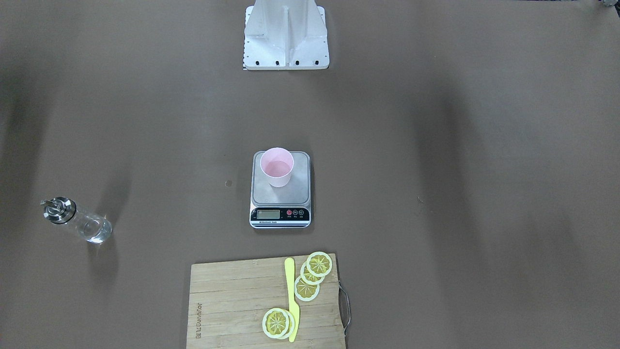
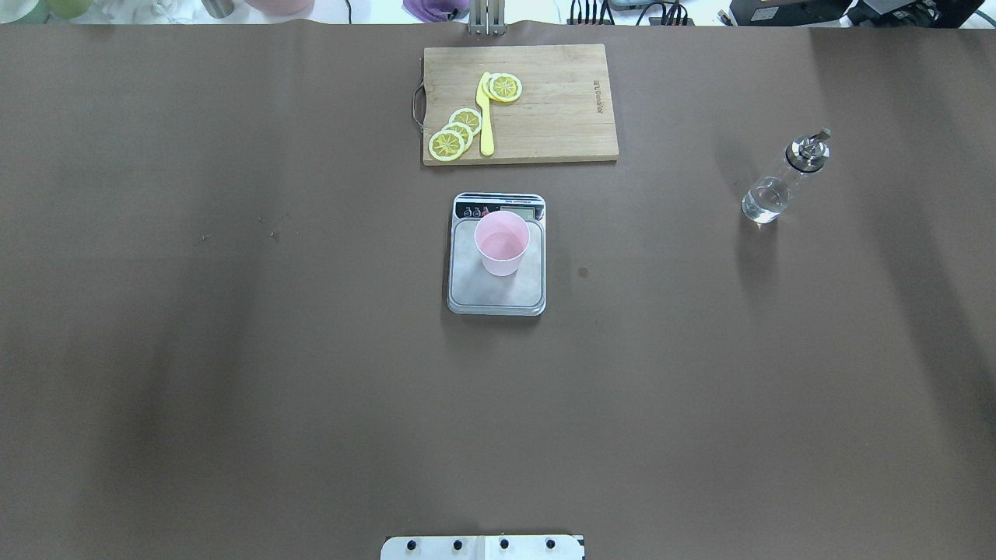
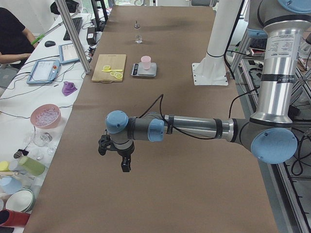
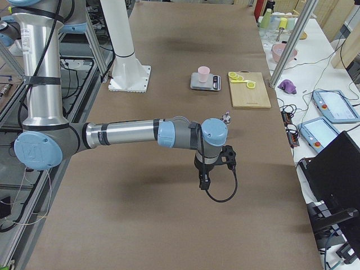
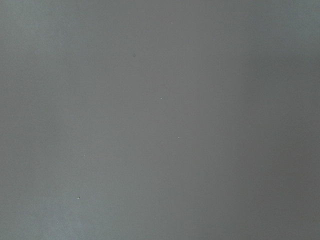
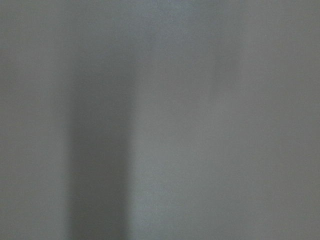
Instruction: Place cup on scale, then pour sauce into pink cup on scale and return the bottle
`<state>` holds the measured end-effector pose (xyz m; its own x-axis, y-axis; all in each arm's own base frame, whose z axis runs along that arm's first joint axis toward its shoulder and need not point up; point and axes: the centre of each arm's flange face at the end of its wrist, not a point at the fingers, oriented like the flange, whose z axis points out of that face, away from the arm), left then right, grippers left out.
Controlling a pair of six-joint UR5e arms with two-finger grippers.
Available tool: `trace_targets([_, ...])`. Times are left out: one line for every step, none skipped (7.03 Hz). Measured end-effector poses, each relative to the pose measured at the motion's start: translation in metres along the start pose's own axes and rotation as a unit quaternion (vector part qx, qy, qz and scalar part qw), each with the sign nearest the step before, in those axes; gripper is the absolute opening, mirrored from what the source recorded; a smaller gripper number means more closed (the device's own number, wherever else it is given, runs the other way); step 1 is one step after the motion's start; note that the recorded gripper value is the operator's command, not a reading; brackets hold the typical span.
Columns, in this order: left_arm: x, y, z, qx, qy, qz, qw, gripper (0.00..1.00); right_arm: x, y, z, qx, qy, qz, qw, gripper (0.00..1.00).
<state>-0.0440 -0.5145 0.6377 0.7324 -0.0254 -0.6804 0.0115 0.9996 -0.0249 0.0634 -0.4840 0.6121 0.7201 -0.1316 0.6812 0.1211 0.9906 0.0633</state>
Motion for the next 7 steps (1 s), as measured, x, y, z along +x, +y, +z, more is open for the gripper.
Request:
trace_targets([-0.003,0.0063,0.0018,-0.002,0.0,-0.002,1.0,0.99,0.0002,-0.0002,0.0009,-0.001,-0.002,0.002,1.0,1.0])
trace_targets([-0.0045,0.0101,0.0029,-0.003,0.0,-0.004,1.0,0.99,-0.0001,0.0,0.0019,-0.001,-0.008,0.003,1.0,1.0])
trace_targets([-0.0055,0.012,0.0039,-0.004,0.0,-0.006,1.0,0.99,0.0,0.0012,0.0036,-0.002,-0.013,0.005,0.9999,1.0])
trace_targets([-0.0058,0.0125,0.004,-0.004,0.0,-0.007,1.0,0.99,0.0018,0.0025,0.0062,-0.004,-0.016,0.007,0.9998,1.0])
trace_targets([-0.0059,0.0127,0.0038,-0.004,0.0,-0.007,1.0,0.99,0.004,0.003,0.0089,-0.006,-0.017,0.01,0.9998,1.0])
trace_targets([-0.006,0.0128,0.0039,-0.004,-0.001,-0.007,1.0,0.99,0.0047,0.0031,0.0097,-0.007,-0.018,0.01,0.9998,1.0])
trace_targets([-0.0059,0.0128,0.0041,-0.004,-0.001,-0.007,1.0,0.99,0.0047,0.0028,0.0097,-0.007,-0.018,0.01,0.9998,1.0])
